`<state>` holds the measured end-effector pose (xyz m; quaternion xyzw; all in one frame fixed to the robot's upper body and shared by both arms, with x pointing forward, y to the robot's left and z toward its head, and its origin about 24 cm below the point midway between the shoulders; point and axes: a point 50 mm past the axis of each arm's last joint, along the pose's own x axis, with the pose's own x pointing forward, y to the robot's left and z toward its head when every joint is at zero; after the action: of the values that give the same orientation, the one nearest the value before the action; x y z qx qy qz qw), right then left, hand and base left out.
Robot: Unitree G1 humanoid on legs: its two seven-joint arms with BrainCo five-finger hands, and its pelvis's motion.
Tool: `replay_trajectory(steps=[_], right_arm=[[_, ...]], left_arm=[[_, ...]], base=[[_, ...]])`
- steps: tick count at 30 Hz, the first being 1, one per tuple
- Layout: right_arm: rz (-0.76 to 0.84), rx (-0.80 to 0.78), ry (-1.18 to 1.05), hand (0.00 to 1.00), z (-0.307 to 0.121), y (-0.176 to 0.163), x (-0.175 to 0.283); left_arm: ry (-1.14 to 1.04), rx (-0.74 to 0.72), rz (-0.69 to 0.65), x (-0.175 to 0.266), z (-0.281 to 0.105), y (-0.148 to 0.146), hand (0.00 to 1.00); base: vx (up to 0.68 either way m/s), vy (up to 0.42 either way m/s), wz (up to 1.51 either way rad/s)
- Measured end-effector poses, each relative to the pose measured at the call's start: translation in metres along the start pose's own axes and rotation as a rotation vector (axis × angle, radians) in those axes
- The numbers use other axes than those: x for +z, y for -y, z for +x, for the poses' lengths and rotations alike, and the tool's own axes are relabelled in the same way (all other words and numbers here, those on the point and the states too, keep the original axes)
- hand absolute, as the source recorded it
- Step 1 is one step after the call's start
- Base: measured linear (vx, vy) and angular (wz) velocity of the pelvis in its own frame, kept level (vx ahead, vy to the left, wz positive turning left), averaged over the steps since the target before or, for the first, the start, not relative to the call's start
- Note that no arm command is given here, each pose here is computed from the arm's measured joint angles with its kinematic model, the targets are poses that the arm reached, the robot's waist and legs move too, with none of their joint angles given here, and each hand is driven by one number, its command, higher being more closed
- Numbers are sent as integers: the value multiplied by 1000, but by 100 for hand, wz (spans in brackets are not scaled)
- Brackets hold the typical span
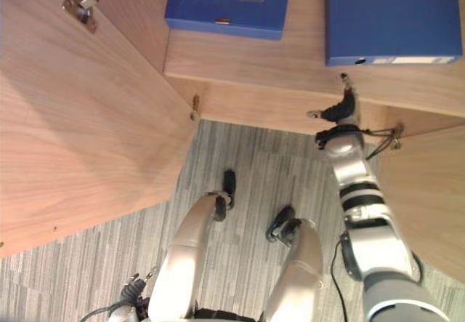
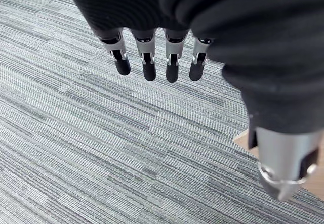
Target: Walk over to the cabinet, pick up the folder, carry it to the office cabinet, place the folder inside the office cabinet, then close the office cabinet door
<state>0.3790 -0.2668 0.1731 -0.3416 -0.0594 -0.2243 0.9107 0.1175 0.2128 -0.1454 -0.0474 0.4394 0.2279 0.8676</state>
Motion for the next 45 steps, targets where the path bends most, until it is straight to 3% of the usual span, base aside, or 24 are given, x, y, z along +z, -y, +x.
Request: replay_trajectory(steps=[22, 45], right_arm=[[-160, -14, 43, 0, 35, 32, 40], [-346, -41, 10, 0, 46, 72, 32]], left_arm=[[123, -81, -79, 31, -1, 29, 0], [158, -122, -84, 40, -4, 39, 0]], base=[[0, -11, 0], [2, -44, 5]])
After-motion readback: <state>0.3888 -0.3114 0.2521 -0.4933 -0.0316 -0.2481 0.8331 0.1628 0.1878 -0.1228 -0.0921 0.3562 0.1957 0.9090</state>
